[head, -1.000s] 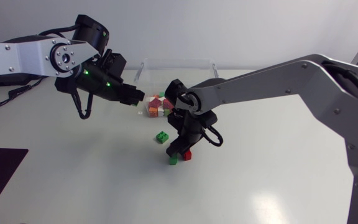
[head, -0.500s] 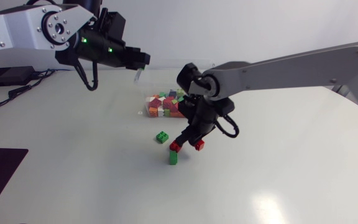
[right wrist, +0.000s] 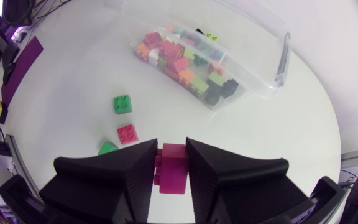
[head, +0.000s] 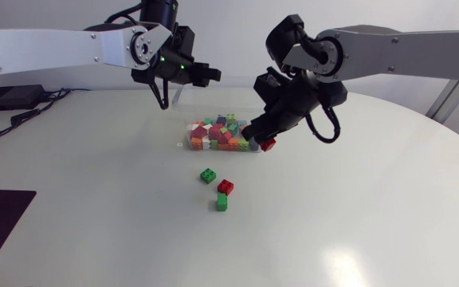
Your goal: Place the duplo bricks in the container
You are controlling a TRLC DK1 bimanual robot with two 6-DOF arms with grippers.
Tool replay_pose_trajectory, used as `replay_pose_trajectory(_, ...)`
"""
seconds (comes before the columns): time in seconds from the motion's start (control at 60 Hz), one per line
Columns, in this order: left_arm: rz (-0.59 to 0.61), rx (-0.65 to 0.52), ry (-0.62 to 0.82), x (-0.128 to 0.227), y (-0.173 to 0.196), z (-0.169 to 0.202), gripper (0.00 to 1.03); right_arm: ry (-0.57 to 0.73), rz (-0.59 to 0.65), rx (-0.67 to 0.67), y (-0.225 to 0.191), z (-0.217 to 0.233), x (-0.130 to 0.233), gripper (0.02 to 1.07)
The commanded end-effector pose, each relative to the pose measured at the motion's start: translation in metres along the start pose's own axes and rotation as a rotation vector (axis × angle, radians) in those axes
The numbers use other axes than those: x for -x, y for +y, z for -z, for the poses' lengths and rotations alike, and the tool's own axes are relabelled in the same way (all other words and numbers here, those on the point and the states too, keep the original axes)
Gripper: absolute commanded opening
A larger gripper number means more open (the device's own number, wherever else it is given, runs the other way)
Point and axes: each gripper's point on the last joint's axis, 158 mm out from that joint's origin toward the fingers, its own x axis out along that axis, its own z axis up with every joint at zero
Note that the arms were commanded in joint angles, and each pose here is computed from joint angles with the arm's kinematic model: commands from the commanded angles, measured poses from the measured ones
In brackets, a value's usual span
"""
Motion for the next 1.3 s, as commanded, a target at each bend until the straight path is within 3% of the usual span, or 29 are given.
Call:
replay_pose_trajectory(0.0, -0.032, 0.026, -0.026, -0.011, 0.011, -0.011, 0.50, -0.090, 0.011, -0.035, -0.008, -0.026, 0.016, 0.25)
replay_pose_trajectory(0.1, -0.059, 0.018, -0.030, -0.012, 0.017, -0.011, 0.78, -0.163, 0.021, -0.051, -0.014, -0.046, 0.023, 0.25)
replay_pose_trajectory(0.233, -0.069, -0.013, -0.032, 0.011, 0.022, -0.013, 0.94, -0.233, 0.030, -0.060, -0.018, -0.069, 0.026, 0.25)
replay_pose_trajectory(0.483, -0.018, -0.097, -0.021, 0.090, 0.021, 0.015, 0.96, -0.341, 0.056, -0.096, -0.037, -0.103, 0.024, 0.25)
replay_pose_trajectory(0.65, 0.077, -0.193, 0.086, 0.112, 0.004, 0.079, 0.96, -0.389, 0.077, -0.104, -0.049, -0.119, 0.016, 0.25)
replay_pose_trajectory(0.833, 0.166, -0.236, 0.192, 0.113, -0.008, 0.138, 0.96, -0.446, 0.103, -0.107, -0.057, -0.135, 0.005, 0.25)
replay_pose_trajectory(1.167, 0.275, -0.287, 0.354, 0.089, -0.035, 0.204, 0.96, -0.530, 0.159, -0.118, -0.083, -0.156, -0.024, 0.27)
replay_pose_trajectory(1.2, 0.283, -0.291, 0.365, 0.086, -0.038, 0.207, 0.96, -0.526, 0.173, -0.120, -0.086, -0.156, -0.028, 0.33)
replay_pose_trajectory(1.283, 0.295, -0.296, 0.386, 0.077, -0.044, 0.209, 0.96, -0.527, 0.194, -0.126, -0.091, -0.159, -0.030, 0.77)
